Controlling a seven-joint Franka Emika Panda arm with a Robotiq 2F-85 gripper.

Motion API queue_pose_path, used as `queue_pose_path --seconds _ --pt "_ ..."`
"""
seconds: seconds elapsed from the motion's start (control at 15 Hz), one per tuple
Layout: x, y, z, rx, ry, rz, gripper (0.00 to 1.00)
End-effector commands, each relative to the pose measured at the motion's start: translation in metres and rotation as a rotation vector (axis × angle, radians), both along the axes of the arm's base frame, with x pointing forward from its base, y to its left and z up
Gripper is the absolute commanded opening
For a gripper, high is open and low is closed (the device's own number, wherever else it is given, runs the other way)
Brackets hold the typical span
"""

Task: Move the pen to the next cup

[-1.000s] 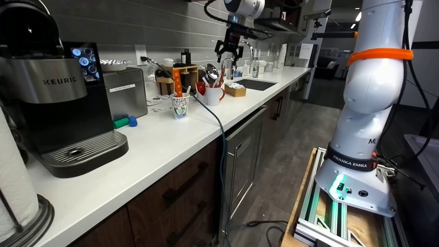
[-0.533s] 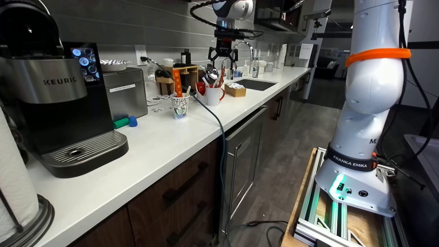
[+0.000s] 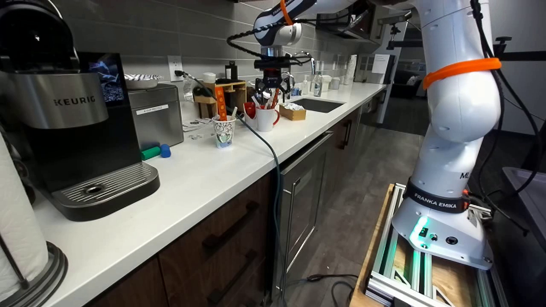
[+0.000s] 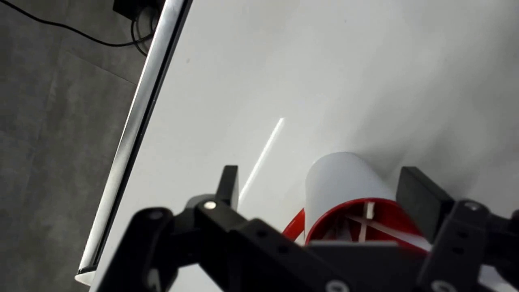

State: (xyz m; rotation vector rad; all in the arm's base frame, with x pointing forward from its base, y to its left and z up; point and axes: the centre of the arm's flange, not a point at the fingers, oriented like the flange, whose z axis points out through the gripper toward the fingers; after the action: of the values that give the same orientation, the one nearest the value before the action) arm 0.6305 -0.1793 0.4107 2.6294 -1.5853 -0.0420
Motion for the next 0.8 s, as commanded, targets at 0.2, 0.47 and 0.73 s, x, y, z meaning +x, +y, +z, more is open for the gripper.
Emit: queue_pose_path --seconds 0.2,0.47,0.73 --pt "0.006 -0.030 -0.009 -0.022 -0.059 -0.139 1.00" --pt "0.000 -0.032 -0.007 -0.022 -0.036 -0.112 1.00" --pt "0.006 -0.035 -0.005 -0.036 -0.051 -0.155 1.00"
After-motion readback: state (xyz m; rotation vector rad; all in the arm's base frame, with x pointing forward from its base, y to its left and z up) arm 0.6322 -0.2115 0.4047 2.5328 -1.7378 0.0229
